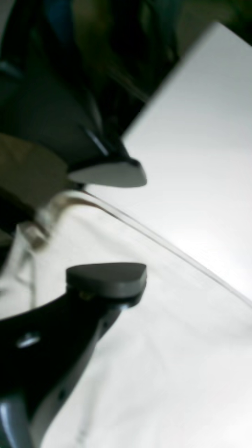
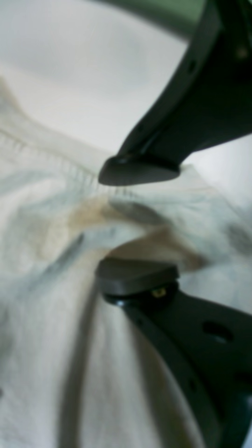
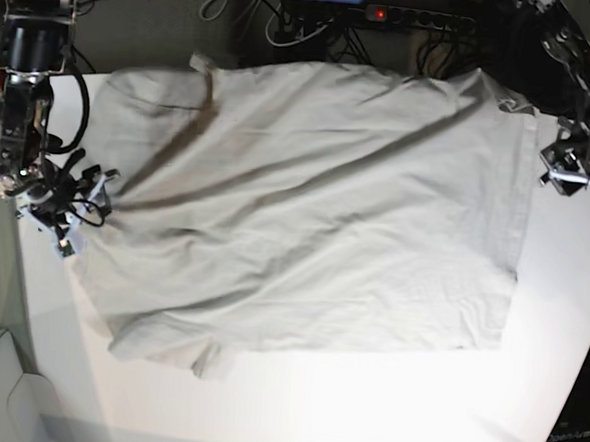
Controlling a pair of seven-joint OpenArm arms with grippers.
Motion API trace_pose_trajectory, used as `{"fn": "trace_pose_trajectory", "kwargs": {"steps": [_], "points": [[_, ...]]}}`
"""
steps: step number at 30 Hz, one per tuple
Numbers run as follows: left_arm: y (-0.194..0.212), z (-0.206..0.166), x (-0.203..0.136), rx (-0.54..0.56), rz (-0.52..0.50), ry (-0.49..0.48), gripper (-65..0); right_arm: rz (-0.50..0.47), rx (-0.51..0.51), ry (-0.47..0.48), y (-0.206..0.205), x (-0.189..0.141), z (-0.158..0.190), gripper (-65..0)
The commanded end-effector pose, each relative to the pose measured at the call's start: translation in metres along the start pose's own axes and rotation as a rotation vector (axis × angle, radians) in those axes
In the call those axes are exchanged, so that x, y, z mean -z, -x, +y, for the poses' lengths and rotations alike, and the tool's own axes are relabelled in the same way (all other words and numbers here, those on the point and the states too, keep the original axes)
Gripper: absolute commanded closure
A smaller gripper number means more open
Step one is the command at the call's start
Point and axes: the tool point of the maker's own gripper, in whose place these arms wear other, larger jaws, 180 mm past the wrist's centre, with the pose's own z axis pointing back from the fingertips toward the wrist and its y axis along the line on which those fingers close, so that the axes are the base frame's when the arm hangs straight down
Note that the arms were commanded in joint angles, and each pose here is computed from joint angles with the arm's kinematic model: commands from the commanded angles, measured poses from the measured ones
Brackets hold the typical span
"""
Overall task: Layout the t-shirt on the table in an organized manner, then fold the t-shirt properly
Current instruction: 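Release the shirt and move the left gripper along its side edge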
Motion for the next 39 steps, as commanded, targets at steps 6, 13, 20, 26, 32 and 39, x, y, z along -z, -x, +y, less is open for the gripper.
{"fn": "trace_pose_trajectory", "kwargs": {"steps": [6, 13, 20, 26, 32, 39], "points": [[-0.052, -0.035, 0.002, -0.046, -0.130, 0.081, -33.7, -0.063, 0.050, 0.087, -0.016, -0.017, -0.042, -34.0], [-0.046, -0.115, 0.047, -0.028, -0.013, 0.242, -33.7, -0.101, 0.049, 0.121, -0.027, -0.030, -0.052, -34.0], [-0.010, -0.143, 0.103, -0.078, 0.189, 0.271, -33.7, -0.133, 0.004, 0.131, -0.036, -0.041, -0.045, -34.0], [-0.007, -0.153, 0.129, 0.020, 0.136, 0.231, -33.7, -0.136, 0.000, 0.133, -0.036, -0.042, -0.044, -34.0], [0.001, -0.156, 0.167, 0.110, 0.149, 0.141, -33.7, -0.136, 0.000, 0.133, -0.036, -0.042, -0.044, -34.0], [-0.019, -0.135, 0.207, 0.116, 0.099, 0.069, -33.7, -0.135, -0.002, 0.136, -0.036, -0.043, -0.046, -34.1]]}}
